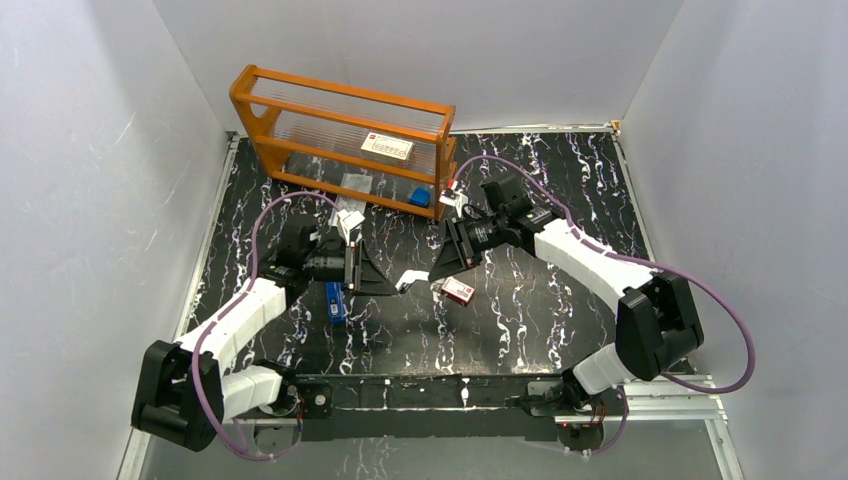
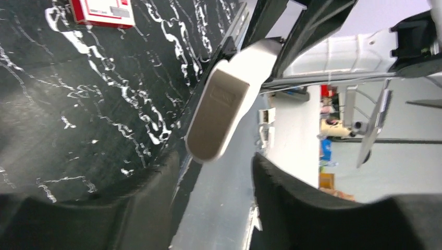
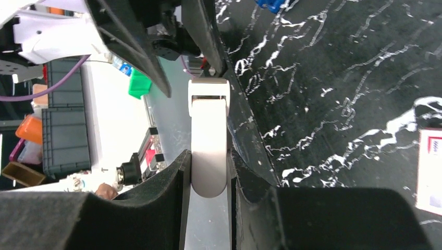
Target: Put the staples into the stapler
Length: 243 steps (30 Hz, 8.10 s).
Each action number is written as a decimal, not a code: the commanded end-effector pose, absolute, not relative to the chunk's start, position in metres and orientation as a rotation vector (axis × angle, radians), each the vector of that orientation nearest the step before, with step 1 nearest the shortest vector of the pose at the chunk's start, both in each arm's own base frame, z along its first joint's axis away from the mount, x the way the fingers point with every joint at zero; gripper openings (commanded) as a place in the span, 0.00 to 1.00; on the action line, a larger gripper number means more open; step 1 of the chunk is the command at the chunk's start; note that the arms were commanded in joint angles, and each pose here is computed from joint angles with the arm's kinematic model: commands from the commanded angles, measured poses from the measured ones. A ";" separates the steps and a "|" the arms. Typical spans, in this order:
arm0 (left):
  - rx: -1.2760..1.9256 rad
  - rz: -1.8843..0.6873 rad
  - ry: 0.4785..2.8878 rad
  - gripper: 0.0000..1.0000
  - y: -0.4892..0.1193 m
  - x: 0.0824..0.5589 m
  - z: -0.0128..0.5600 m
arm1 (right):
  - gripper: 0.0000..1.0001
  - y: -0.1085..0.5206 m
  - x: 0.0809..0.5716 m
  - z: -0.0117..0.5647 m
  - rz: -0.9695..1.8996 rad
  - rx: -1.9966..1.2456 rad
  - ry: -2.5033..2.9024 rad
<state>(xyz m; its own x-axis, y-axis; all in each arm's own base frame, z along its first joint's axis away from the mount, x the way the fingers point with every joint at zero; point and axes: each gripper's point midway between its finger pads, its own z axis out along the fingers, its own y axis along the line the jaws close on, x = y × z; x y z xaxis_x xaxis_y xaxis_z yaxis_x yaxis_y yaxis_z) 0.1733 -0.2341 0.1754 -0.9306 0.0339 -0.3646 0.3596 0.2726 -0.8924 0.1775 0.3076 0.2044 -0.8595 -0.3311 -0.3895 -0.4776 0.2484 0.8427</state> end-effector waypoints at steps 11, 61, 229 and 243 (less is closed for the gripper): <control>0.293 -1.496 2.285 0.84 -0.220 0.181 0.178 | 0.30 0.278 0.181 0.173 1.414 -0.740 2.634; -0.114 -0.817 2.379 0.85 -0.150 0.213 0.136 | 0.34 0.417 0.203 0.092 1.341 0.974 3.425; -0.273 -0.013 2.457 0.05 -0.122 0.307 0.026 | 0.79 0.288 0.271 0.107 0.563 -0.766 1.995; -0.219 -0.090 2.390 0.19 -0.121 0.286 0.031 | 0.84 0.276 0.249 0.086 0.501 -1.079 2.006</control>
<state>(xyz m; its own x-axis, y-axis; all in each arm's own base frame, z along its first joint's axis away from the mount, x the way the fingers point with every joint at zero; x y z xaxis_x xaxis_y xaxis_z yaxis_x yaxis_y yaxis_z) 0.2939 -0.1336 0.0253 -0.7520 -0.2014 -0.6276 -0.1259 0.9785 -0.1632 0.2469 0.2727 0.0712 -0.3909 -0.4975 -0.7744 -0.7978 0.6027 0.0156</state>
